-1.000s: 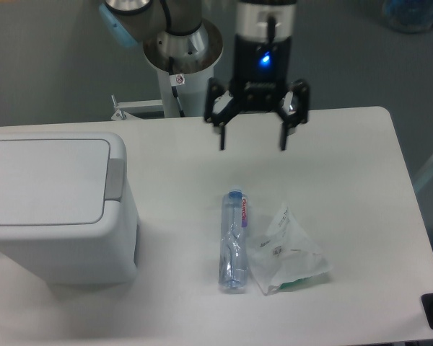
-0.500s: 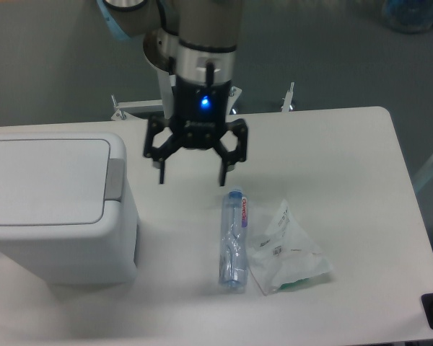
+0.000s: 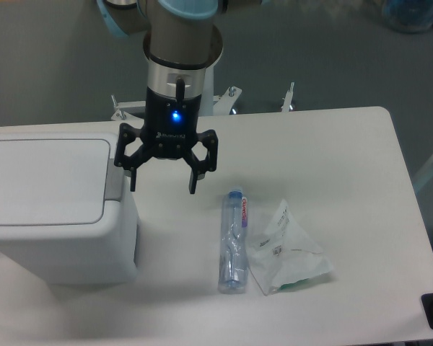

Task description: Open the trash can

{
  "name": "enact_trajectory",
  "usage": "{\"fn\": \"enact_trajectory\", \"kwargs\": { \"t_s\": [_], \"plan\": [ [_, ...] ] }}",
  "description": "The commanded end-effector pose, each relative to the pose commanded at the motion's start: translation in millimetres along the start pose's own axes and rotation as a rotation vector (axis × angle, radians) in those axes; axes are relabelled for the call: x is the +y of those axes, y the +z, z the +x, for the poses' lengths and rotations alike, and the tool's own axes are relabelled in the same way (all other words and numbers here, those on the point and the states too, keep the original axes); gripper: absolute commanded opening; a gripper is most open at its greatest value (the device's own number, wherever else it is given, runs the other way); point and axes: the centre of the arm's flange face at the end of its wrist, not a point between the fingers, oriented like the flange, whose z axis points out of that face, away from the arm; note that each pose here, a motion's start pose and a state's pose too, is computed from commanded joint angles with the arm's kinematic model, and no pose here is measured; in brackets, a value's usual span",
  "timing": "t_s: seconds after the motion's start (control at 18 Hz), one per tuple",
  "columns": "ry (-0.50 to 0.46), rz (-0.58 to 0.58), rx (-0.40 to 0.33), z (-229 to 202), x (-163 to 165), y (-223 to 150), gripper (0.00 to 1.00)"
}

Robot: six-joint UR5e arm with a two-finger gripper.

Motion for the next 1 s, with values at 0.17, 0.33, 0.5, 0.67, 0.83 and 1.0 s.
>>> {"fn": "enact_trajectory", "kwargs": {
  "t_s": [0.17, 0.33, 0.5, 0.67, 0.83, 1.0],
  "plan": [
    [-0.006, -0.017, 0.003, -0.1, 5.9, 7.1, 1.00],
    [-0.001, -0.020, 0.006, 3.3, 8.4, 8.2, 1.00],
    [-0.002, -0.021, 0.006, 3.2, 9.0, 8.8, 1.00],
    [-0.004, -0.027, 0.006, 2.6, 11.0, 11.2, 1.00],
    [-0.003, -0.024, 0.006, 2.6, 10.7, 10.9, 1.00],
    [-0.002, -0.023, 0.006, 2.7, 10.6, 10.8, 1.00]
  ]
}}
